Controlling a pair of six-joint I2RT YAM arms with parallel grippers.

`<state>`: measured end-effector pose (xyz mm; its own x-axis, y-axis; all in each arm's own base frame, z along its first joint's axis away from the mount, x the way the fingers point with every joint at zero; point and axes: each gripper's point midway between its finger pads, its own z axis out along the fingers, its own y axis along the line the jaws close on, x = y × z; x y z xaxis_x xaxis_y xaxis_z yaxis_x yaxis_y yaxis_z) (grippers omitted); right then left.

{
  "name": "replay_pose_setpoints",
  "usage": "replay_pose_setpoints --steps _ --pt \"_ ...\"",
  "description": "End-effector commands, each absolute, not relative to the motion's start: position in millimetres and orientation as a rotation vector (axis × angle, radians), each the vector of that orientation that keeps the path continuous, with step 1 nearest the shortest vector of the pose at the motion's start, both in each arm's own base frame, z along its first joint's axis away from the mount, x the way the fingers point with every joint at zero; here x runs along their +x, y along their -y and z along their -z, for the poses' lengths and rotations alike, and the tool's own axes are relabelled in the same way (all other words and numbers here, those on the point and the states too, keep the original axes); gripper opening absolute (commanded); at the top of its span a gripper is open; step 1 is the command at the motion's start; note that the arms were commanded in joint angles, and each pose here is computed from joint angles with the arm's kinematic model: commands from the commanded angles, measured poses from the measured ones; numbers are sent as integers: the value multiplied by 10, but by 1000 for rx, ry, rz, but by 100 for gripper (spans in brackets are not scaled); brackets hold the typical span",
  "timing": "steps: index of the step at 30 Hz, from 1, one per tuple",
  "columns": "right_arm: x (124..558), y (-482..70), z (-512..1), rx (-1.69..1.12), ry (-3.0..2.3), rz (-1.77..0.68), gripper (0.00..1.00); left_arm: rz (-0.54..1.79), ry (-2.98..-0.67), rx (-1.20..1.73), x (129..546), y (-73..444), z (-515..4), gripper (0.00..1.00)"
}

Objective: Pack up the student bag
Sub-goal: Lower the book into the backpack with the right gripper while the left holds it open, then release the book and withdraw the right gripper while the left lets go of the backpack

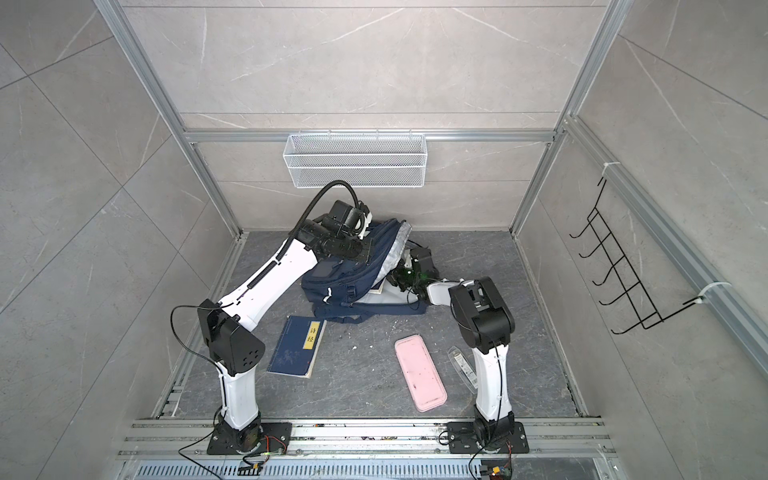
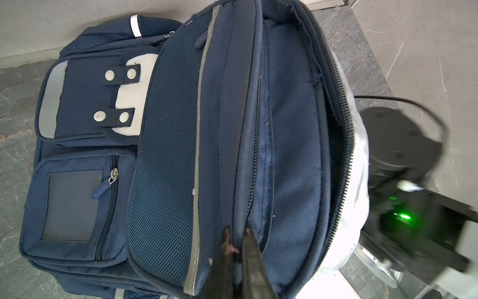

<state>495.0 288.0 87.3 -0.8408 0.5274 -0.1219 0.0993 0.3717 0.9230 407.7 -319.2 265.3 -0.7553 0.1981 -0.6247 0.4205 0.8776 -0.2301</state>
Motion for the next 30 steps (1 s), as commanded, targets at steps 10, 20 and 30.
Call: replay_pose_setpoints --steps 10,20,30 --pt "5040 -3444 -757 436 -2387 -1348 36 584 -2285 400 4006 3159 -3214 0" --pt "4958 -3038 -969 369 -2459 -1115 89 600 -2287 393 3993 3168 -3189 0" --pt "4541 -2288 -1314 428 -2426 -1035 87 604 -2313 382 4109 3266 -3021 0"
